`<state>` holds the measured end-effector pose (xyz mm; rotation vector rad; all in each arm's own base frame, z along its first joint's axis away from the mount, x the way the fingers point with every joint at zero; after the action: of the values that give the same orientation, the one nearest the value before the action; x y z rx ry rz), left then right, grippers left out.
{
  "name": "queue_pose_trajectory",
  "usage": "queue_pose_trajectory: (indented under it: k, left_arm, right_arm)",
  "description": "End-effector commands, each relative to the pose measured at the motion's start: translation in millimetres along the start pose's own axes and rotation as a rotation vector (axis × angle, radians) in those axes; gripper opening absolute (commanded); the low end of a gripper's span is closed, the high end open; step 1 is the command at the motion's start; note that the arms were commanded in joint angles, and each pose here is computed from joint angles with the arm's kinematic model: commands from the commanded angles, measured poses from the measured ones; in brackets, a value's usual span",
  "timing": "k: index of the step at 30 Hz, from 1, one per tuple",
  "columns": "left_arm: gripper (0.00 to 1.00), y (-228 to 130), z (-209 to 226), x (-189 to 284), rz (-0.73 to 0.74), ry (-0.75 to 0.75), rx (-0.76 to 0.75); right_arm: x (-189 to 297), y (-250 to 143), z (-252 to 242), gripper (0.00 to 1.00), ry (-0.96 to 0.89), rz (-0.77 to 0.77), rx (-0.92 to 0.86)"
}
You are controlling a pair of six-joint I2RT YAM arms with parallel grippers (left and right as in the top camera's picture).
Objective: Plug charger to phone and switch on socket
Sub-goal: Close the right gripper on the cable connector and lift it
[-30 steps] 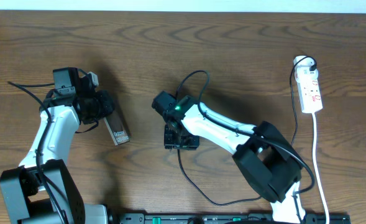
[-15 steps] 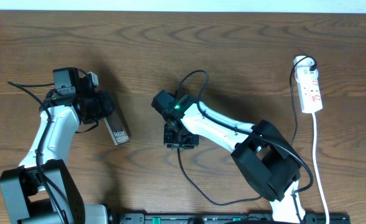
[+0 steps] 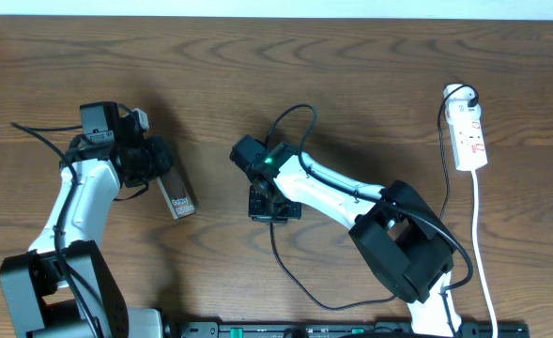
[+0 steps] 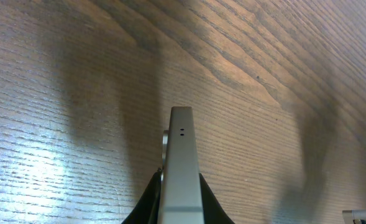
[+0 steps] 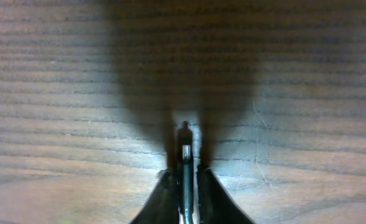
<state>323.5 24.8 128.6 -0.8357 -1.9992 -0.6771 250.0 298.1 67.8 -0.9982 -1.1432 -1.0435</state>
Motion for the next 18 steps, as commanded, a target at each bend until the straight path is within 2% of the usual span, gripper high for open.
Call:
queue_pose_trajectory:
  k: [1,18]
  left_arm:
    - [0.08,1,0,0,0.006,-0.014,-0.003]
    - [0.07,1,0,0,0.005,-0.014,-0.004]
  right_arm:
    - [-14,2,-7,0.01,-0.044,0.019,-0.010]
    - [-21,-23,-2,0.01,-0.108,0.108,0.015]
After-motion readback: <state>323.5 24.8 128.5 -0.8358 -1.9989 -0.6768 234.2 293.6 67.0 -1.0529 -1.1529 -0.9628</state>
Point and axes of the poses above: each gripper's point midway between its finger pads, its own x axis back along the fingers, its own z axis along the line the jaws close on, y = z × x, the point moved 7 cm from there along x, back along the fingers, and after that the axes turned 15 degrees about x, right-handed, at the moved point
